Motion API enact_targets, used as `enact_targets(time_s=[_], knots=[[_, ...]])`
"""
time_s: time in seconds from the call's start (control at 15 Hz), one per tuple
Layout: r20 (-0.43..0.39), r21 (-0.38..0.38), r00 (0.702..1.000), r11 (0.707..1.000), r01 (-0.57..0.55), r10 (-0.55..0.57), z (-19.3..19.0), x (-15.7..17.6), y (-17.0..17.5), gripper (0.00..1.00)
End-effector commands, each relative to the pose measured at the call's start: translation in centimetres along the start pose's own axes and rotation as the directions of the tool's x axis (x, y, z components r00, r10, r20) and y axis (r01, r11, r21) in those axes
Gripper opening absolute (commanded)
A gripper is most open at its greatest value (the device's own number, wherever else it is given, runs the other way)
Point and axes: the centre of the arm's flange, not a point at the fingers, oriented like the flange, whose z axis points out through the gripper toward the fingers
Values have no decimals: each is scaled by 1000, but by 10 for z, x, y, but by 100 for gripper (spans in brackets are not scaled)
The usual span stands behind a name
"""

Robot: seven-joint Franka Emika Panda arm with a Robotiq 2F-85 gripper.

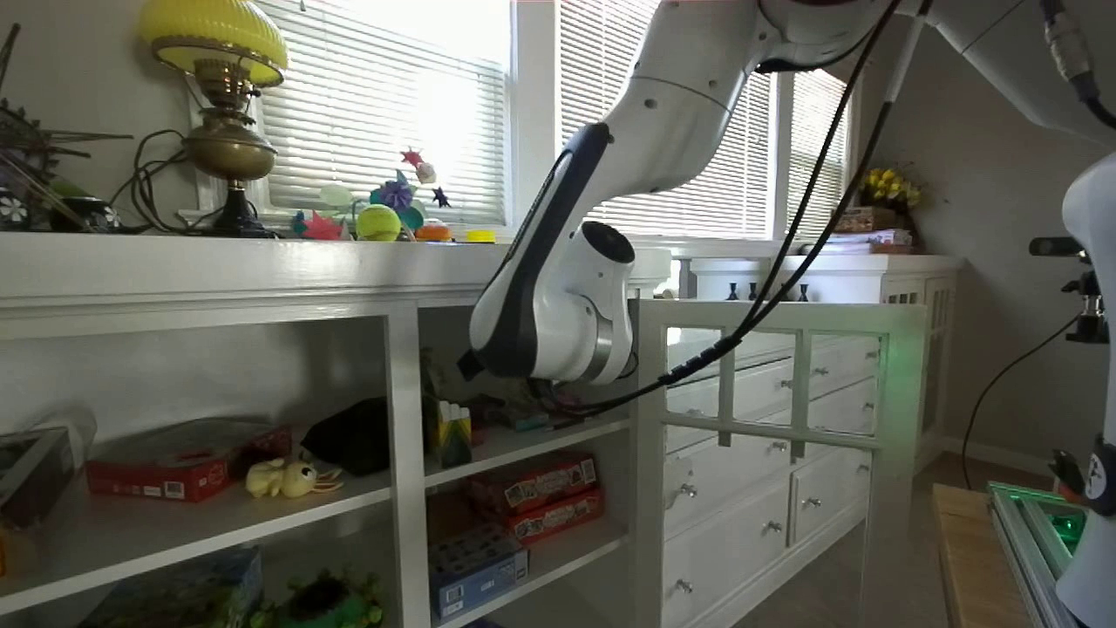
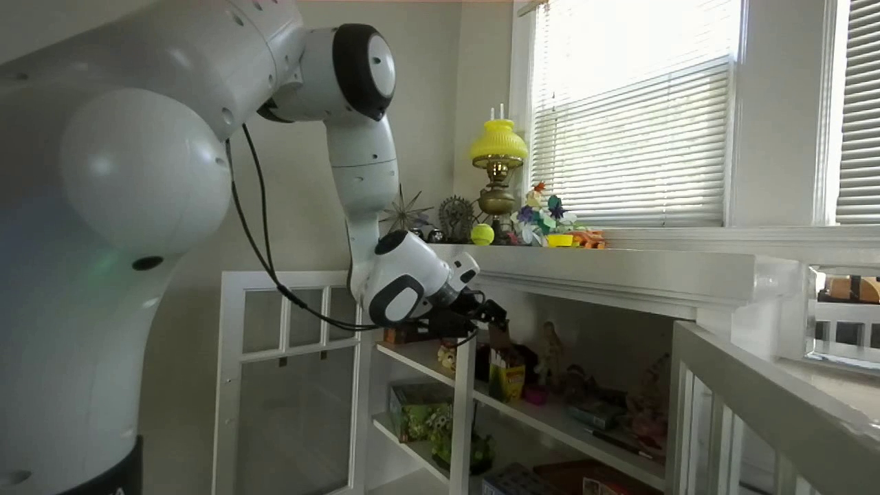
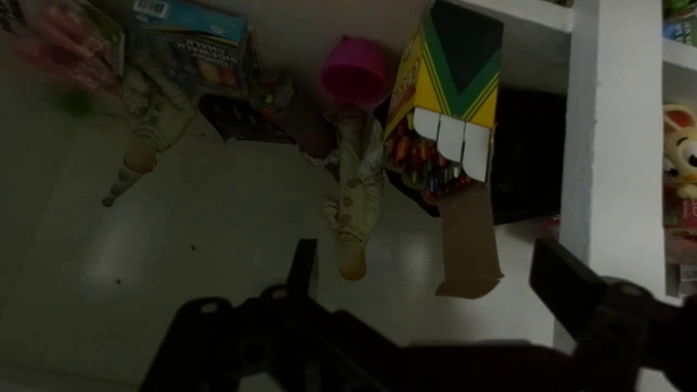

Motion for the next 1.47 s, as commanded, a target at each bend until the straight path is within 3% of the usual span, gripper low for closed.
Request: enact_targets(time_s=[0.0, 0.47, 0.53, 1.13, 1.4], knots=[[2, 24, 1000, 1000, -16, 16, 25, -10, 8, 100], [-41, 75, 999, 997, -30, 33, 48, -15, 15, 100], [-5, 53, 1000, 999, -11, 11, 33, -18, 11, 100], [-15, 61, 1000, 998, -21, 22, 40, -15, 14, 100], [5, 58, 998, 996, -66, 66, 58, -10, 26, 100]])
